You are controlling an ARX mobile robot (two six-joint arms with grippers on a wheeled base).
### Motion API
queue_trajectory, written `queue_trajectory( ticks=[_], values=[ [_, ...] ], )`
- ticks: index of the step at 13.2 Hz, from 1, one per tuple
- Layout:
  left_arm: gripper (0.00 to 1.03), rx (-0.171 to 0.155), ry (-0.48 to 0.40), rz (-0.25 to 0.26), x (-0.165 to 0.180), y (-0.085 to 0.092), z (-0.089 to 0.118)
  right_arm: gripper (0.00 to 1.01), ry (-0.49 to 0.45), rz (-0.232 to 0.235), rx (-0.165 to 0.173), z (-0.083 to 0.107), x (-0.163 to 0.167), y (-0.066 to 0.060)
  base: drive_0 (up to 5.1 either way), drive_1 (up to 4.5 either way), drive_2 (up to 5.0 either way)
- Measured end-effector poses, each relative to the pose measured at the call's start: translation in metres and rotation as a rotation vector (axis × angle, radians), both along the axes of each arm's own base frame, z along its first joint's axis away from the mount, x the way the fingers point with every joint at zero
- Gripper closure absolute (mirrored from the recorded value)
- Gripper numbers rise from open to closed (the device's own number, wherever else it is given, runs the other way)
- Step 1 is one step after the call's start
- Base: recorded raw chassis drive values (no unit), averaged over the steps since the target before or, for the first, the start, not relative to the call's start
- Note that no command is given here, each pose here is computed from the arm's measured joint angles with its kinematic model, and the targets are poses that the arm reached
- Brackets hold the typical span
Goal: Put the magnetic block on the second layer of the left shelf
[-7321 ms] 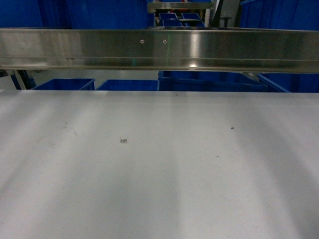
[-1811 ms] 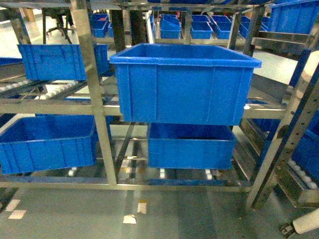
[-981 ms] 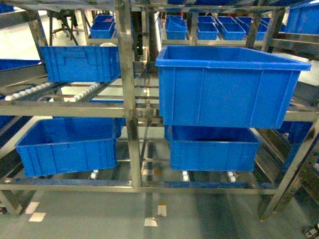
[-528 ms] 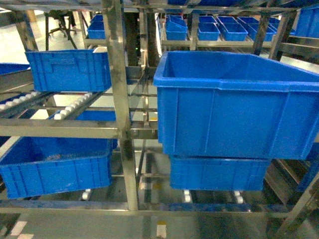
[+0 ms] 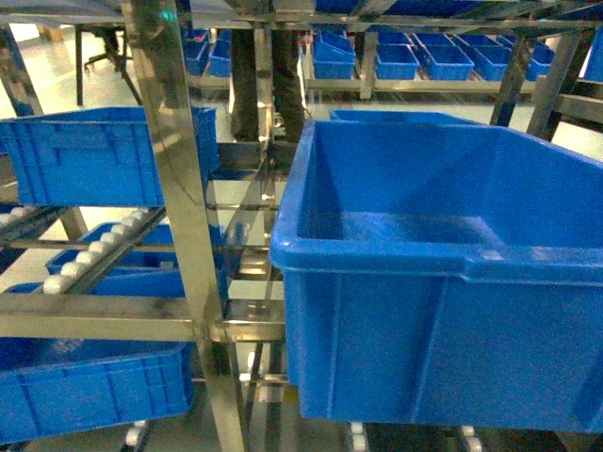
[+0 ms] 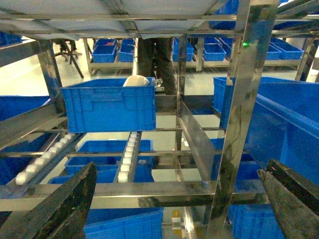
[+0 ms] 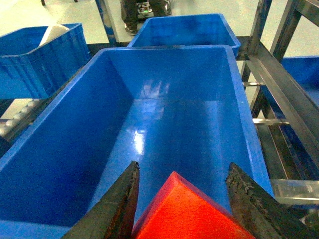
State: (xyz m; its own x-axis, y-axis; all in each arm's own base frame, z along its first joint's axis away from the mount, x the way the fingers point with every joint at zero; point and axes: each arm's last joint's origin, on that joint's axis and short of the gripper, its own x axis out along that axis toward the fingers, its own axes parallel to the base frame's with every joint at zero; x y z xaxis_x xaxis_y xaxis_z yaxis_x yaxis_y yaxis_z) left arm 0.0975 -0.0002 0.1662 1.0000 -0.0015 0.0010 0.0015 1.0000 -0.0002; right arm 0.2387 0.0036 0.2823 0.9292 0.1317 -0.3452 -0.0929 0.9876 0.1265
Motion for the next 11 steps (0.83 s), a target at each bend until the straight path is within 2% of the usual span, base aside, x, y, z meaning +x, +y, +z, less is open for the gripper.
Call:
queue_trajectory(
  ticks=[3, 4, 6, 9, 11],
  values=[
    [0.05, 0.0, 0.002, 0.0, 0.0, 0.0, 0.0, 0.55, 0.008, 0.0, 0.0, -0.001, 0.001, 0.0, 0.0, 0.0, 0.0],
    [0.05, 0.0, 0.002, 0.0, 0.0, 0.0, 0.0, 0.55, 0.049, 0.012, 0.029, -0.003, -0.001, 0.001, 0.0, 0.0, 0.0],
    [0.05, 0.0, 0.002, 0.0, 0.0, 0.0, 0.0, 0.55, 0.13, 0.062, 0.12, -0.003, 0.002, 0.003, 0.0, 0.0, 0.0],
    [0.05, 0.0, 0.002, 0.0, 0.0, 0.0, 0.0, 0.55, 0.236, 0.088, 0.2, -0.021, 0.022, 0.009, 0.0, 0.0, 0.0],
    [0.05, 0.0, 0.002, 0.0, 0.0, 0.0, 0.0, 0.55, 0.281, 0.098, 0.231, -0.03, 0.038, 0.015, 0.0, 0.0, 0.0]
  ],
)
